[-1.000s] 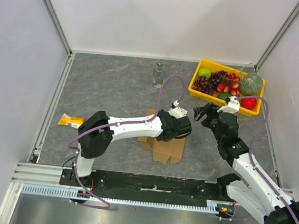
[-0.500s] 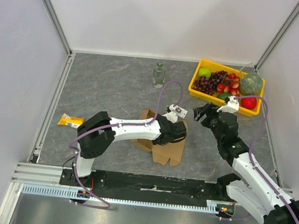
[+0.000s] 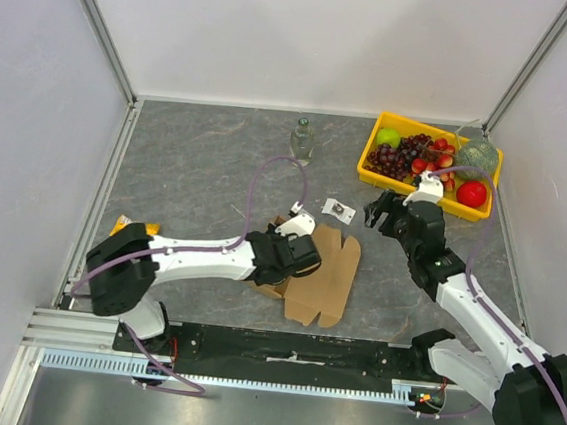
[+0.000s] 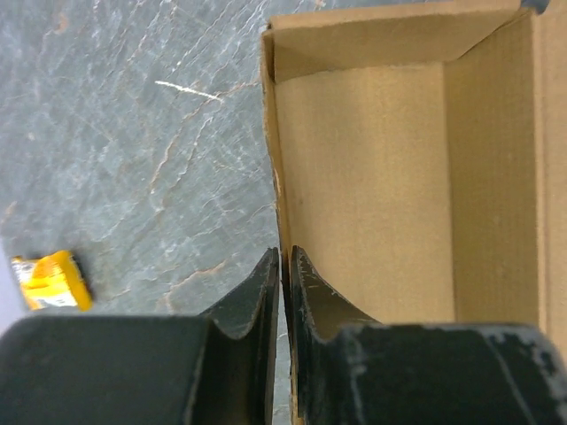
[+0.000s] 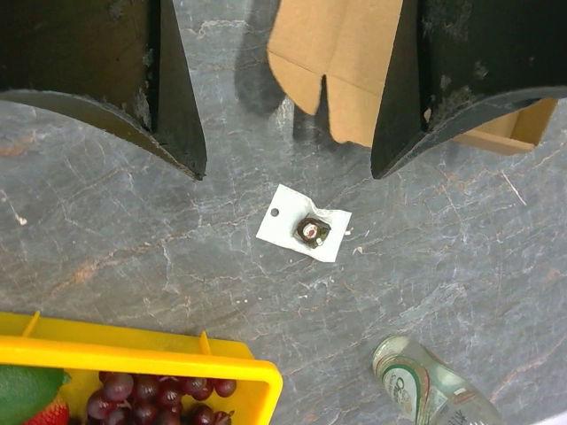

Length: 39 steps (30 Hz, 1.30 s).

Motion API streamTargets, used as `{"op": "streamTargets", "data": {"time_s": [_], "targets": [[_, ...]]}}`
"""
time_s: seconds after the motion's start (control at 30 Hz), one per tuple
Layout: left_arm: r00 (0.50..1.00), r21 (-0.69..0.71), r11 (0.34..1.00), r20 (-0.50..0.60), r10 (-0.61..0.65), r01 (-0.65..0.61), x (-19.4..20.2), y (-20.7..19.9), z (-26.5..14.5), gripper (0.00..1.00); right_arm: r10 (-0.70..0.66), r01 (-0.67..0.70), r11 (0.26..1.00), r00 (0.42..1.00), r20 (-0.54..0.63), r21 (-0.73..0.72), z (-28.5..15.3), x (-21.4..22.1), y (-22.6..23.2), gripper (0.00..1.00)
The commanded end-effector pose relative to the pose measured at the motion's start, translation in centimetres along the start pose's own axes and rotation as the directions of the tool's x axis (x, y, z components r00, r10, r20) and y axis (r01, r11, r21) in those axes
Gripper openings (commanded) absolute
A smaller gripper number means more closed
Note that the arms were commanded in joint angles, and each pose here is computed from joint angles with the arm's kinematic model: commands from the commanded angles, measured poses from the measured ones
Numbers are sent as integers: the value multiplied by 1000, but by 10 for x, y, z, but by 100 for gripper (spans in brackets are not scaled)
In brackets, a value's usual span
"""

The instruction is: Fold the paper box

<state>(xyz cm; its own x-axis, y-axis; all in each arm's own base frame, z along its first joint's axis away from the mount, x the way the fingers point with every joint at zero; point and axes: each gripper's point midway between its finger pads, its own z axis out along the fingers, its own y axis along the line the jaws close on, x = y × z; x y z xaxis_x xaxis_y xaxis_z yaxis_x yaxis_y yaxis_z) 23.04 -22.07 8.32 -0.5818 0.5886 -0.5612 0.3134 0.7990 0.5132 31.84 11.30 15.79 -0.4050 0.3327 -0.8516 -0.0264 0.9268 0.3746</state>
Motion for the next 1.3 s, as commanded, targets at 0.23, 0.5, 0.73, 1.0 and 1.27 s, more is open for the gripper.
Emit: {"op": "streamTargets", "data": {"time_s": [0.23,0.5,0.73,1.0,1.27], "targets": [[964,286,952,203,-171,108,-25,-27,-10,16,-294,279,952,948,-124,-123,42,-10,26,82],[958,333,937,220,-186,105,-25,-32,-3,16,-405,362,909,884,-233,-207,80,18,30,84],[953,366,924,224,-203,111,-23,-33,1,16,-487,401,862,823,-291,-309,107,40,37,81],[947,409,904,225,-231,124,-20,-28,4,16,-591,468,793,748,-301,-391,129,60,34,95],[948,434,893,220,-231,117,-23,-27,5,16,-702,531,693,652,-287,-489,142,85,29,94]]}}
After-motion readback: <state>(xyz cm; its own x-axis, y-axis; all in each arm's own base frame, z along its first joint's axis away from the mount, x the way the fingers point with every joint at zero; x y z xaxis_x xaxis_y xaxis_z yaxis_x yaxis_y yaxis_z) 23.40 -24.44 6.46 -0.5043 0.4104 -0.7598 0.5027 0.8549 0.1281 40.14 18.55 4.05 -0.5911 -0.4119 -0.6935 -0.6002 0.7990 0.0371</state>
